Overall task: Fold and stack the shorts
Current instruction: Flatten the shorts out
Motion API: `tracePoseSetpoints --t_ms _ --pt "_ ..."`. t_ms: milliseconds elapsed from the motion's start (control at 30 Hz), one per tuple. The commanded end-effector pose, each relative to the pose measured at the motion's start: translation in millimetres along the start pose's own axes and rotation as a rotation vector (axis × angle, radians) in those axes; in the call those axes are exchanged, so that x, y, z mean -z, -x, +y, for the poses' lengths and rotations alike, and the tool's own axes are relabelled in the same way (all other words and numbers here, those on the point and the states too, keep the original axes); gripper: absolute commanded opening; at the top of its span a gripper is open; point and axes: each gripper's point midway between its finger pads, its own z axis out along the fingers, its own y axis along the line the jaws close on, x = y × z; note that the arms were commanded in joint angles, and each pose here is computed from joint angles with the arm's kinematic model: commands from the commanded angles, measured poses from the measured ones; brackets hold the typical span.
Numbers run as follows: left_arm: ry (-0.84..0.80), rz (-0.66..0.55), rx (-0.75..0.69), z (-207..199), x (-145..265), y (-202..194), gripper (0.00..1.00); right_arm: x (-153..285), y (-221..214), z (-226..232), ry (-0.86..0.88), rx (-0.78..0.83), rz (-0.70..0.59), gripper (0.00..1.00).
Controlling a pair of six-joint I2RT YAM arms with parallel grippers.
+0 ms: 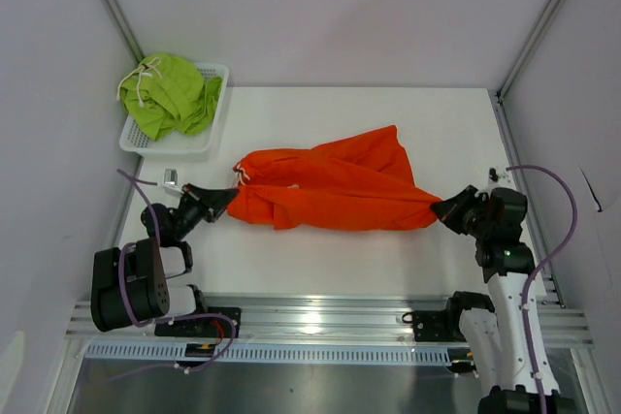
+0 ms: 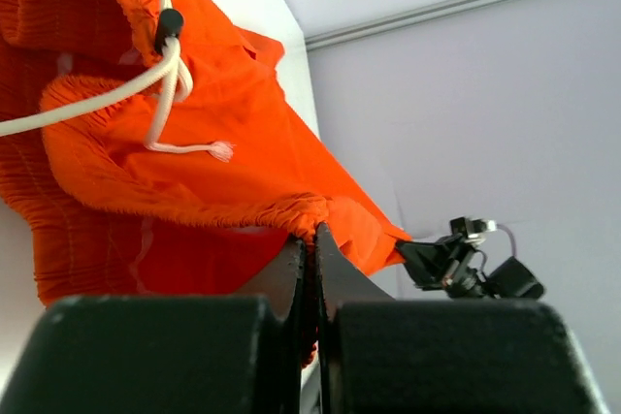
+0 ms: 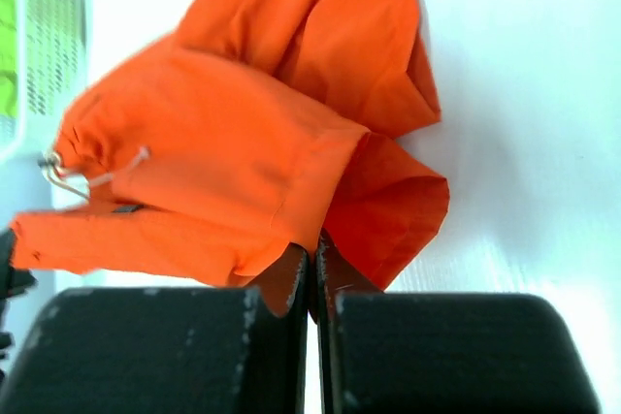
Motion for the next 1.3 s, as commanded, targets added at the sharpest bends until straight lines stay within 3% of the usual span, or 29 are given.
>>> tracePoseSetpoints --t_ms 0,433,500,600,633,700,733,767,1100,1167,1267 --pt "-0.318 -0.099 -0.319 -84.2 13.2 16.4 0.00 15.2 15.6 0.2 0.040 0.002 -0.036 0.00" --pt "-0.322 -0.037 -0.289 -82.1 8.5 5.5 0.01 3.2 20.9 -9.1 0.124 -0.054 0.014 0.00" --pt "-0.310 0.021 -0.264 -72.3 2.7 -8.3 0.12 -0.5 14.0 -14.0 0.119 -0.064 0.039 0.00" --pt "-0.263 0.048 -0.235 -51.6 4.5 -27.4 0.40 -4.3 -0.2 -19.4 0.120 -0.094 0.084 0.00" --pt "-0.240 0.050 -0.228 -43.7 8.9 -36.2 0.54 -4.6 -3.7 -19.8 0.122 -0.099 0.092 0.00" --pt "-0.208 0.056 -0.242 -31.5 15.7 -49.4 0.71 -6.7 -10.9 -24.9 0.109 -0.115 0.100 0.00" --pt "-0.199 0.061 -0.249 -28.1 15.9 -50.9 0.92 -7.4 -12.1 -24.7 0.111 -0.111 0.100 0.00" --pt "-0.188 0.080 -0.232 -25.0 14.0 -51.4 0.99 -7.8 -14.0 -24.9 0.109 -0.116 0.104 0.00" --pt "-0.153 0.147 -0.089 -9.0 -12.4 -33.7 0.97 -8.2 -33.7 -15.4 0.107 -0.069 0.142 0.00" --pt "-0.133 0.156 -0.065 0.9 -13.2 -36.4 0.89 -8.4 -35.4 -15.1 0.105 -0.064 0.144 0.00" --pt "-0.127 0.173 -0.040 6.8 -14.6 -38.2 0.55 -8.9 -38.5 -14.9 0.105 -0.062 0.152 0.00"
